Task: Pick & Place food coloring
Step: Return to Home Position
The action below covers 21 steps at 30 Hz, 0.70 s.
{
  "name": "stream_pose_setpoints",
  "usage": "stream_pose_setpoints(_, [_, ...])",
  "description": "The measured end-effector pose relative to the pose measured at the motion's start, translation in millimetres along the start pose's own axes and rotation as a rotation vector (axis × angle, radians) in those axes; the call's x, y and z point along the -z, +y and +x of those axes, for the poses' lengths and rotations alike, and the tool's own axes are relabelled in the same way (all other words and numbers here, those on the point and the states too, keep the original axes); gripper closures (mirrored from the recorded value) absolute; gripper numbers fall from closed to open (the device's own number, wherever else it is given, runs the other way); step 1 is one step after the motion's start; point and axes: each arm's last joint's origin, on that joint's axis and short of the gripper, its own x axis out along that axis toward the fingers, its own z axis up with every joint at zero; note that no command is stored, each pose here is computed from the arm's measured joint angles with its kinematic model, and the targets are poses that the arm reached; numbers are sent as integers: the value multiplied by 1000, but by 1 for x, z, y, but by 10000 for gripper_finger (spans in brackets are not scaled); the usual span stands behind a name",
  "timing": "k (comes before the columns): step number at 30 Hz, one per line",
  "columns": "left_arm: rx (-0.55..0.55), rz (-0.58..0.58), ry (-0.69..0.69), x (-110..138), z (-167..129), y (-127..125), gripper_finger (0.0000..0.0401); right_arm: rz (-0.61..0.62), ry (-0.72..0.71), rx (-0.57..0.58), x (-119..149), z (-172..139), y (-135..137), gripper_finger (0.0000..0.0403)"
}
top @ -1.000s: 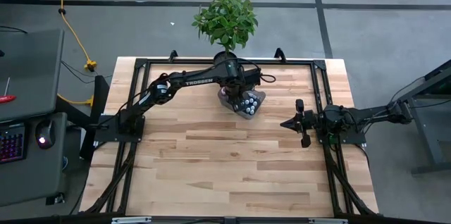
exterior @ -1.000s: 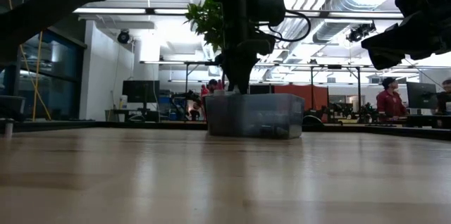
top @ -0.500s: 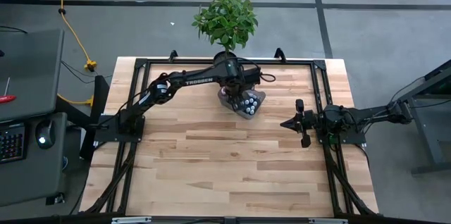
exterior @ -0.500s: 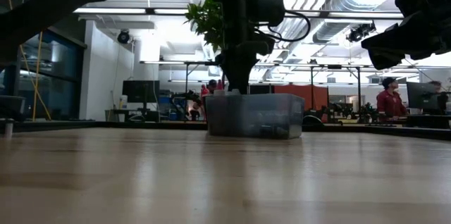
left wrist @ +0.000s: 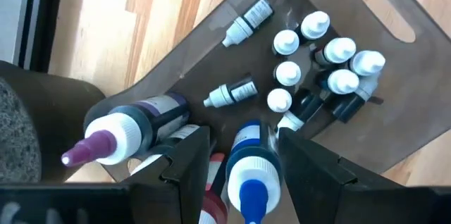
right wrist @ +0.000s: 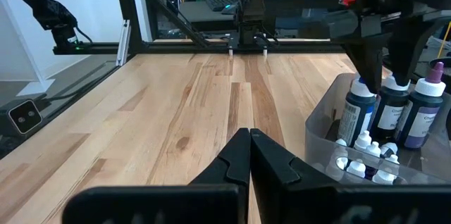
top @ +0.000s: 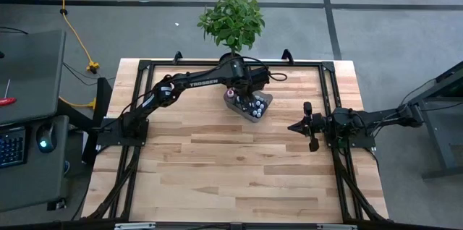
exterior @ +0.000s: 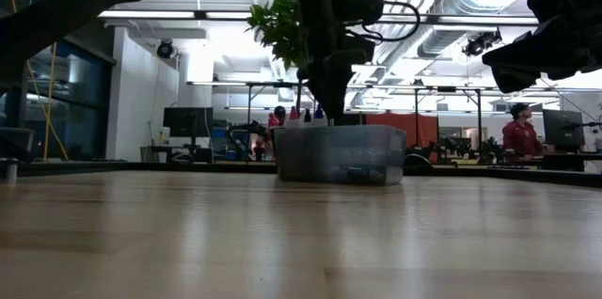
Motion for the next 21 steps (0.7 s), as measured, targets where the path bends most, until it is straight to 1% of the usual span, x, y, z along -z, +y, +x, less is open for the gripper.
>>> stream_pose_setpoints(4, [0, 9, -5, 0, -4, 0, 237, 0, 0, 0, 0, 0, 0, 400])
stream_pose_setpoints(6, [-1, 24, -38, -2, -10, -2, 237, 0, 0, 0, 0, 0, 0, 400])
stream_pose_setpoints(9, [5, 29, -104, -3, -29, -3, 237, 0, 0, 0, 0, 0, 0, 400])
stream_pose_setpoints(10, [7, 37, -148, -6, -37, -4, 237, 0, 0, 0, 0, 0, 0, 400])
stream_pose_setpoints(14, [21, 73, -250, -5, -70, -5, 237, 0, 0, 0, 0, 0, 0, 401])
stream_pose_setpoints(19, [104, 108, -361, 1, -114, -15, 238, 0, 9, 0, 1, 1, 0, 400])
stream_pose_setpoints(21, [135, 137, -381, 7, -129, -19, 238, -1, 13, 0, 1, 1, 0, 400])
